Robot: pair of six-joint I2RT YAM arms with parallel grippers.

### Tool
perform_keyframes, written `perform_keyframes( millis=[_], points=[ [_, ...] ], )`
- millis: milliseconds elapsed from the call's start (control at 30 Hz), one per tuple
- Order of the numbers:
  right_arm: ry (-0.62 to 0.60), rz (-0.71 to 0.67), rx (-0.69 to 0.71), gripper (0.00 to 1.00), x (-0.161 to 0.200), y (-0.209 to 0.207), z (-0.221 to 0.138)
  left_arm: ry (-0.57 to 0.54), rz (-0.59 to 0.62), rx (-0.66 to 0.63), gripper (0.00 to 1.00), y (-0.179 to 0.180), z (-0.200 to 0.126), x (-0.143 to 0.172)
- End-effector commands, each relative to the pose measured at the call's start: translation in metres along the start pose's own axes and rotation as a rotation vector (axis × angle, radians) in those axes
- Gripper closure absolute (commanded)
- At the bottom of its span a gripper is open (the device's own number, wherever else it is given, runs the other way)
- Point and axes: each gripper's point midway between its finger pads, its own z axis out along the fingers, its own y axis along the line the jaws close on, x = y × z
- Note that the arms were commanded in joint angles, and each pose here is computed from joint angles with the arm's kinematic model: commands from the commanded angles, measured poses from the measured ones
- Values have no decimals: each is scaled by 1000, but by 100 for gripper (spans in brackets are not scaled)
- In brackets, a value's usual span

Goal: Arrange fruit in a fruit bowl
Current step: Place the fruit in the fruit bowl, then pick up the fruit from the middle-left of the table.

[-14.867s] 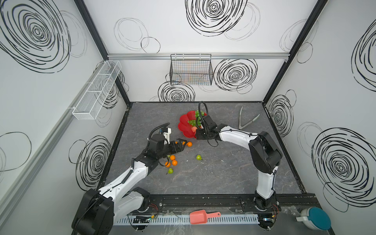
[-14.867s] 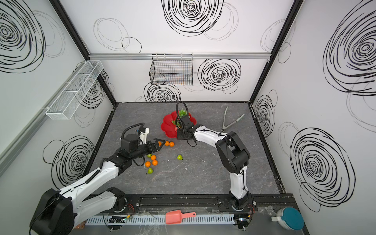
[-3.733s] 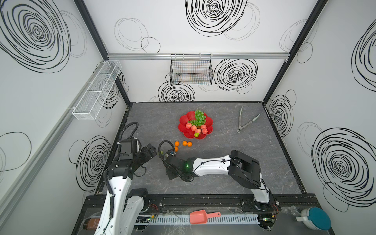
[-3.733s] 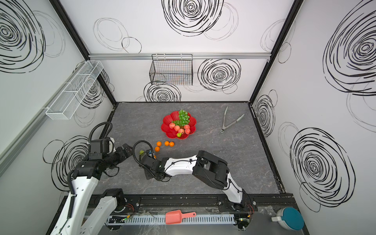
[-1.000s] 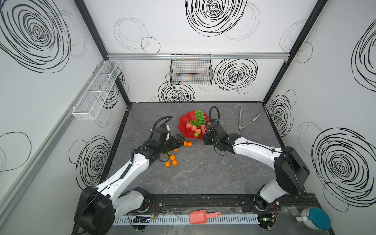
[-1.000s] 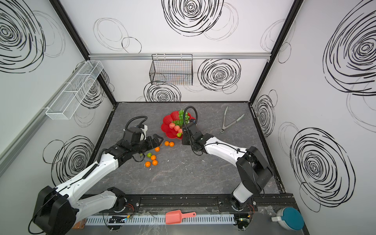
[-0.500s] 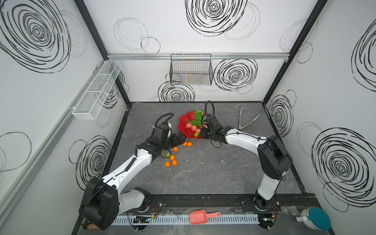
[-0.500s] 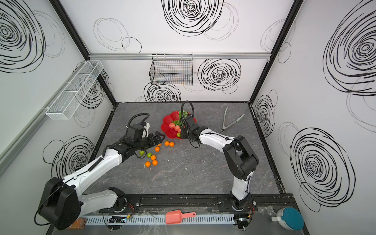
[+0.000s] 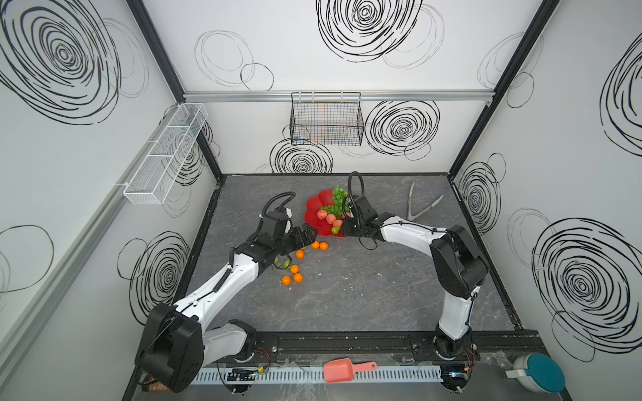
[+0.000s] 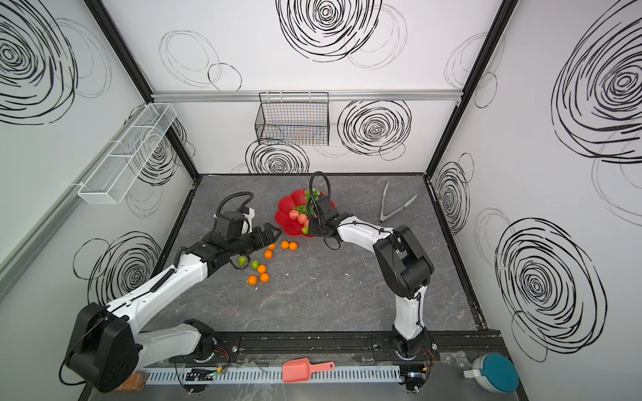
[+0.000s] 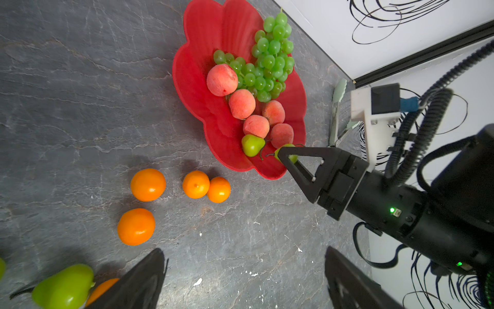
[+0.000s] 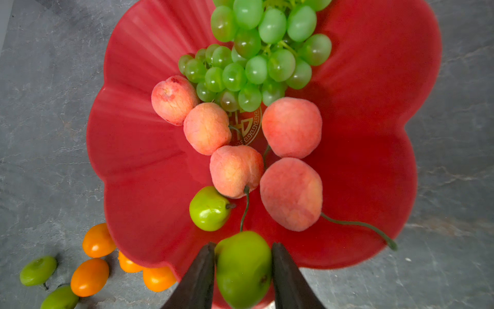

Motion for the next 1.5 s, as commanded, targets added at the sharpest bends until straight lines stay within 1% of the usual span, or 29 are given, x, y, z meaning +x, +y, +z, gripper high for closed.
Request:
perform_keyframes(
  millis=[0,133,333,467,600,767,900,1100,1267,1467],
  points=[
    [-9,-4,1,59,-7,2,-3,-32,21,12,4,-5,-3,-10],
    [-16,-4,3,56,-10,2,-6,-30,21,5,4,-2,-5,-9],
    [-45,-11,5,56,-19,3,-20,-36,23,2,4,-1,-11,-9],
    [-86,-36,-12,56,-23,13,-37,-40,30,-9,4,3,-19,-7],
    [-107,-79,-31,56,-19,31,-49,-53,18,-22,4,12,-31,-8],
    [-96,-159,-77,56,1,70,-52,-82,-25,-54,4,37,-52,-10],
    [-70,-203,-110,56,20,102,-46,-117,-87,-81,4,61,-72,-16],
    [-27,-262,-174,57,49,147,-33,-165,-151,-163,4,91,-98,-23],
    [-5,-369,-217,57,69,179,-24,-191,-201,-222,4,113,-113,-22],
    [45,-548,-265,57,89,208,-8,-231,-239,-311,4,133,-126,-23]
  ],
)
